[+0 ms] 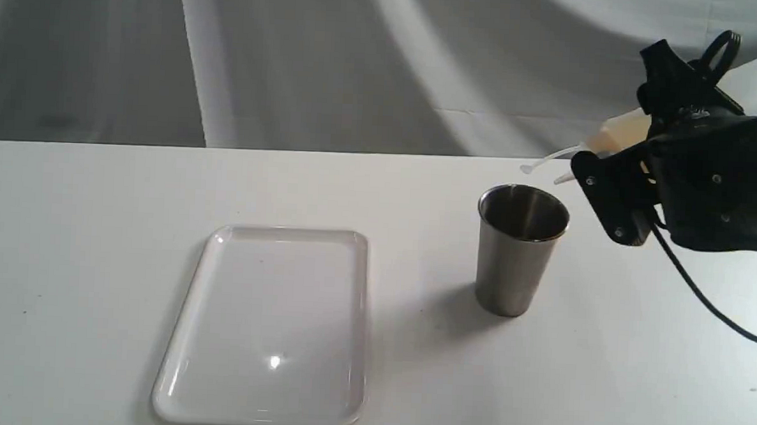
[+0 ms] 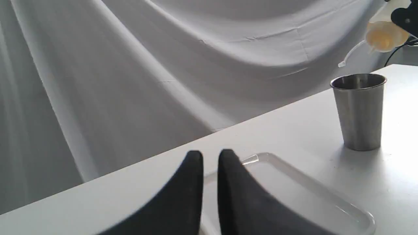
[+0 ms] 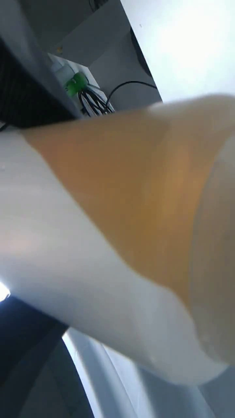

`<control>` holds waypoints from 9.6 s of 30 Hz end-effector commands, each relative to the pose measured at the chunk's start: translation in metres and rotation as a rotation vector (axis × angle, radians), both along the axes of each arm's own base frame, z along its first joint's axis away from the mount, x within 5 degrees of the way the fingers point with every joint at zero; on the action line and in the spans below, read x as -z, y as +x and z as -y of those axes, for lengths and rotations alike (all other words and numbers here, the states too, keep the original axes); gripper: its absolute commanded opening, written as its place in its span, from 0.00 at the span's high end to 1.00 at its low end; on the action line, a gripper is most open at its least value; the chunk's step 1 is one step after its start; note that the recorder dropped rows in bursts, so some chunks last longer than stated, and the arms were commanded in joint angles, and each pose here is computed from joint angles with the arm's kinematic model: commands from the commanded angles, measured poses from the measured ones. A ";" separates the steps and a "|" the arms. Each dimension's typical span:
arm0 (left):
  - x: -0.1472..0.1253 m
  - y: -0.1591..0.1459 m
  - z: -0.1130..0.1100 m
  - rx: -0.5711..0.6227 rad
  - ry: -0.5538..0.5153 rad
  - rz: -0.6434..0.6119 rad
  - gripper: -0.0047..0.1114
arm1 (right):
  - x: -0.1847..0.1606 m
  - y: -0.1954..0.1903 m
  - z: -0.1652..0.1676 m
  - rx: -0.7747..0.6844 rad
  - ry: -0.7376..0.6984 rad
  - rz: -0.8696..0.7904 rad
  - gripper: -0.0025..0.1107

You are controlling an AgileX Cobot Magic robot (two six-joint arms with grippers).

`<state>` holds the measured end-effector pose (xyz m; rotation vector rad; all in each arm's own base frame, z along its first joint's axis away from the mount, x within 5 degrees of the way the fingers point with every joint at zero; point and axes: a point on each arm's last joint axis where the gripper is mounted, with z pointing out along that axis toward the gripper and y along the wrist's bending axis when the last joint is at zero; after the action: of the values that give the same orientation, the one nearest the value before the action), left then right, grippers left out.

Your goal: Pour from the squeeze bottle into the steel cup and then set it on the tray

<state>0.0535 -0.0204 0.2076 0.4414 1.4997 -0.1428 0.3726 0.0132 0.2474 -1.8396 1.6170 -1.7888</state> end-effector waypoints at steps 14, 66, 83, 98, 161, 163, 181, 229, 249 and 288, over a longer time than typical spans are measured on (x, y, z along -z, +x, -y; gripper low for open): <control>0.001 0.000 0.000 0.000 -0.004 -0.004 0.89 | -0.012 0.002 0.001 0.043 0.101 0.133 0.72; 0.001 0.000 0.000 0.000 -0.004 -0.004 0.89 | 0.010 -0.005 -0.004 0.688 1.384 0.821 0.72; 0.001 0.000 0.000 0.000 -0.004 -0.004 0.89 | -0.035 -0.020 -0.001 0.597 1.466 0.921 0.72; 0.001 0.000 0.000 0.000 -0.004 -0.004 0.89 | -0.089 -0.040 -0.069 0.059 2.089 0.325 0.72; 0.001 0.000 0.000 0.000 -0.004 -0.004 0.89 | 0.085 0.029 -0.245 -0.255 1.939 -0.333 0.72; 0.001 0.000 0.000 0.000 -0.004 -0.004 0.89 | 0.089 0.029 -0.246 -0.255 1.934 -0.338 0.72; 0.001 0.000 0.000 0.000 -0.004 -0.004 0.89 | 0.106 0.031 -0.249 -0.313 1.949 -0.341 0.72; 0.001 0.000 0.000 0.000 -0.004 -0.004 0.89 | 0.110 0.042 -0.243 -0.286 1.966 -0.186 0.72; 0.001 0.000 0.000 0.000 -0.004 -0.004 0.89 | 0.116 0.044 -0.238 -0.119 1.990 -0.154 0.72; 0.001 0.000 0.000 0.000 -0.004 -0.004 0.89 | 0.116 0.044 -0.238 -0.125 1.985 -0.154 0.23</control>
<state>0.0535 -0.0204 0.2076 0.4414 1.4997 -0.1428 0.4170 0.2488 0.1219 -0.8400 1.8258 0.3881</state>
